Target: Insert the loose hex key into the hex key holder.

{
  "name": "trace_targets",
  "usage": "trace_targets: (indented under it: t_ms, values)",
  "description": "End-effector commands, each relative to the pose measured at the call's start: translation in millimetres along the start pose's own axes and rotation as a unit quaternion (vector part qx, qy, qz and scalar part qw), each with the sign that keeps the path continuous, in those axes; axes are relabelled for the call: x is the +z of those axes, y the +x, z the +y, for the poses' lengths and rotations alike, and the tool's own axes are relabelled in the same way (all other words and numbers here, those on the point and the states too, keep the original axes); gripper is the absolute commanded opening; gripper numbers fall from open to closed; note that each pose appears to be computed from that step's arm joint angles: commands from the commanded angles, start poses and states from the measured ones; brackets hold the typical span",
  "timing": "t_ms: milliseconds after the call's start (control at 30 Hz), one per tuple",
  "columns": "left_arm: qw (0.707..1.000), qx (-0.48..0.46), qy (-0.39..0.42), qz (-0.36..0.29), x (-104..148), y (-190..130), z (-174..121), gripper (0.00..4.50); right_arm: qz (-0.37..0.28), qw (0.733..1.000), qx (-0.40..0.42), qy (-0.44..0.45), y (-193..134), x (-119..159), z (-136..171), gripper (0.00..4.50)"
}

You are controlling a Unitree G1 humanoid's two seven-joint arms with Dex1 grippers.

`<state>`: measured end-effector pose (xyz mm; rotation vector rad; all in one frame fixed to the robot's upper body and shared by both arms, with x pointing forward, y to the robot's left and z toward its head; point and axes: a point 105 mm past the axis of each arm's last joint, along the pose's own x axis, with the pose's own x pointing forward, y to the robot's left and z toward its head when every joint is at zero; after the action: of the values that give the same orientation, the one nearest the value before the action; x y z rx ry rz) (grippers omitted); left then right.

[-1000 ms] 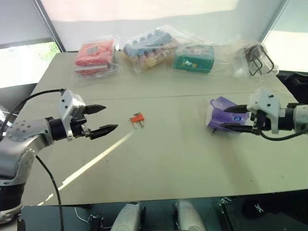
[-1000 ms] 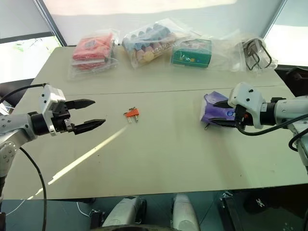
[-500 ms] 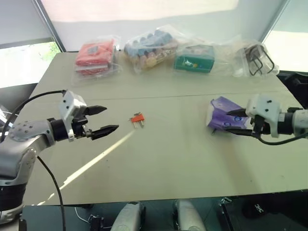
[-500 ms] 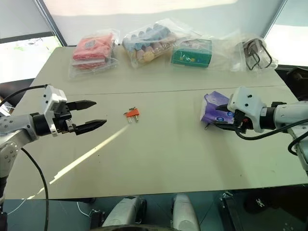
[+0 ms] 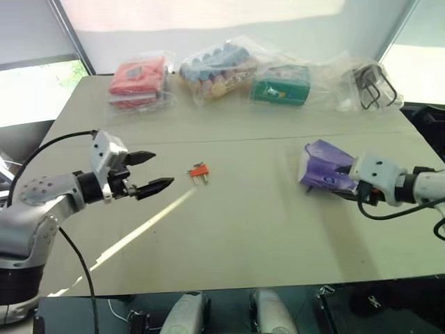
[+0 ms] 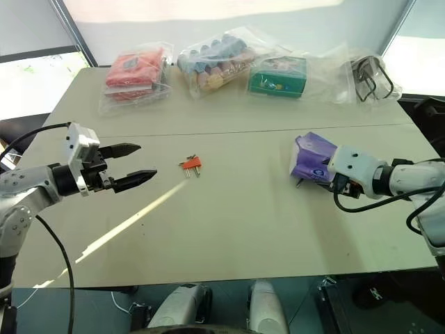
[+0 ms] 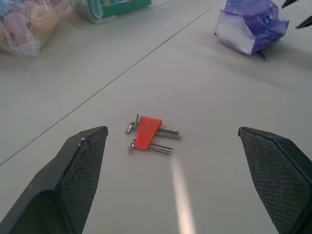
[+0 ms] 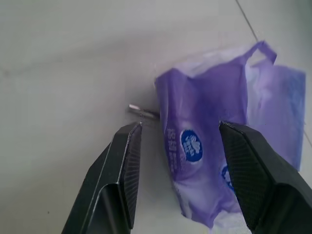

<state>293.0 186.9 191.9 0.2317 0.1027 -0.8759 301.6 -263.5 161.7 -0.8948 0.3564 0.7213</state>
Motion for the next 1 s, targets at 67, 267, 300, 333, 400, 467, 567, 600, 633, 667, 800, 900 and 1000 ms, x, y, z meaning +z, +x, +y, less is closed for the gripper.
trace_targets:
  t_ms: [67,267,300,333,400,467,567,600,633,667,800,900,1000]
  values:
    - [1.000,0.001,0.026,-0.010,9.8,0.8,-3.8,4.49,0.014,0.998,-0.047,-0.029,10.0,-9.1,-2.8,2.57]
    - [0.999,-0.001,0.032,-0.007,9.7,2.7,-5.8,4.49,0.029,0.997,-0.062,-0.046,23.1,-21.7,1.3,2.57]
    - [0.999,0.000,0.033,-0.007,9.9,3.0,-6.0,4.49,0.036,0.996,-0.068,-0.050,24.2,-24.9,0.4,2.57]
    - [0.999,0.000,0.034,-0.007,10.2,3.5,-6.2,4.49,0.041,0.995,-0.071,-0.055,25.3,-27.7,-0.2,2.57]
    - [0.999,0.001,0.034,-0.008,10.8,4.1,-6.3,4.49,0.044,0.994,-0.077,-0.057,27.2,-30.6,-1.5,2.57]
    - [0.999,0.002,0.035,-0.008,10.6,4.6,-6.8,4.50,0.043,0.994,-0.087,-0.054,29.9,-31.9,-3.6,2.32]
    - [0.999,0.003,0.034,-0.008,10.3,4.9,-7.8,4.50,0.040,0.993,-0.093,-0.052,32.6,-31.9,-4.7,1.16]
    - [0.999,0.003,0.034,-0.008,10.2,4.8,-8.1,4.50,0.038,0.993,-0.093,-0.053,33.0,-31.6,-4.6,0.64]
    - [0.999,0.004,0.034,-0.009,10.1,5.1,-8.4,4.50,0.038,0.993,-0.094,-0.053,33.4,-31.7,-4.8,0.11]
    - [0.999,0.005,0.034,-0.009,9.9,5.1,-8.4,4.50,0.038,0.993,-0.095,-0.053,33.7,-31.9,-4.9,0.04]
    - [0.999,0.006,0.035,-0.009,9.8,5.8,-7.9,4.50,0.036,0.992,-0.108,-0.046,32.9,-32.5,-7.2,0.04]
    - [0.999,0.004,0.035,-0.012,10.7,9.0,-8.8,4.50,0.031,0.984,-0.174,-0.018,28.3,-34.9,-21.9,0.04]
    - [0.999,0.000,0.037,-0.013,10.8,12.0,-9.0,4.50,0.045,0.951,-0.305,0.020,16.0,-43.4,-50.8,0.04]
